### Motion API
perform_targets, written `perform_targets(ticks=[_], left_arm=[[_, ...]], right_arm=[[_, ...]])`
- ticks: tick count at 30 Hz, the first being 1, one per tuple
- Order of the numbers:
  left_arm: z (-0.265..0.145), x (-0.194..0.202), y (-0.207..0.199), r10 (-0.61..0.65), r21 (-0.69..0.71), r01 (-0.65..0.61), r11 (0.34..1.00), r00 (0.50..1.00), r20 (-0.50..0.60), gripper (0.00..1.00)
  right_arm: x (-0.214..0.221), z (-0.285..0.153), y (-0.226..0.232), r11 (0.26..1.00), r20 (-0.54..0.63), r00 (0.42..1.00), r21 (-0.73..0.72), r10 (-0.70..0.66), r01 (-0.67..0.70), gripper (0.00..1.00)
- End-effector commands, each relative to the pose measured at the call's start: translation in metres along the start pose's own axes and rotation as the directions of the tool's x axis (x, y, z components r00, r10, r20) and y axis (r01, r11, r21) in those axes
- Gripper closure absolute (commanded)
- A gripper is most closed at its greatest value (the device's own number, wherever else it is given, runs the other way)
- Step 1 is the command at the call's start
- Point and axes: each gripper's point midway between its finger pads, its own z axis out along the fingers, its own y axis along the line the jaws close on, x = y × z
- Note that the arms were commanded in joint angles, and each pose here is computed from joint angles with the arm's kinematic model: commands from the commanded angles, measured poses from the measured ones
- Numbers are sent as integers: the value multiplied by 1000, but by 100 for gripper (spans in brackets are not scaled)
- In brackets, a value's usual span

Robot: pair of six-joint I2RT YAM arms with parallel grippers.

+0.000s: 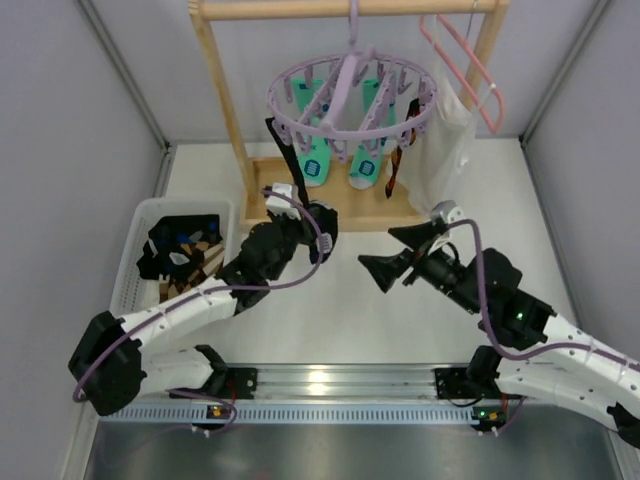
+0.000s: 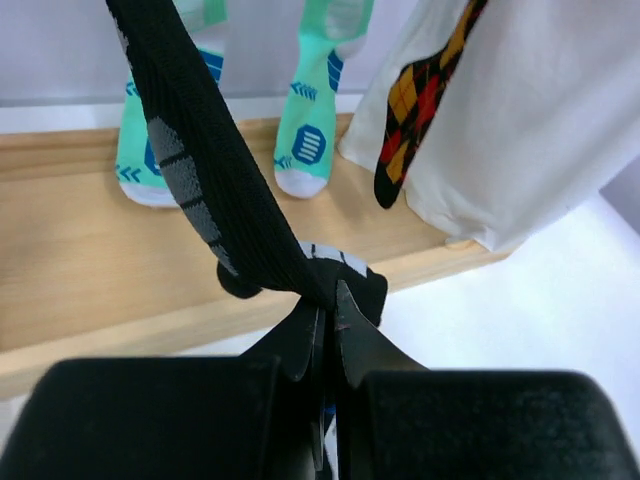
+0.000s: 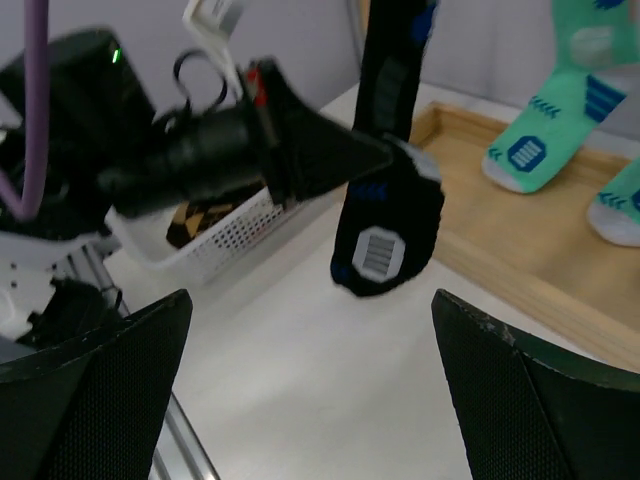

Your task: Remove the socks clipped to the hanger

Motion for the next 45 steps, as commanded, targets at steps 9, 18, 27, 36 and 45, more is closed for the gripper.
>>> perform_targets(ticks=[9, 18, 27, 36, 45], left_arm=[[-37, 8, -67, 322, -251, -320, 913, 946, -37, 100], [-39, 29, -125, 468, -234, -473, 849, 880, -79, 100], [-25, 46, -156, 593, -235, -604, 761, 796, -124, 100], [-18, 58, -186, 687, -214, -701, 681, 712, -146, 100], [-12, 60, -203, 749, -196, -763, 615, 644, -155, 100]], right_arm=[[-151, -31, -26, 954, 165, 986, 298, -11, -39, 0], [-163, 22, -24, 927, -80, 992, 356, -99, 121, 14], [-155, 77, -11, 922, -206, 961, 303, -182, 239, 16], [-152, 101, -14, 897, -202, 955, 344, -216, 276, 22], [-141, 128, -17, 864, -265, 919, 339, -292, 372, 25]])
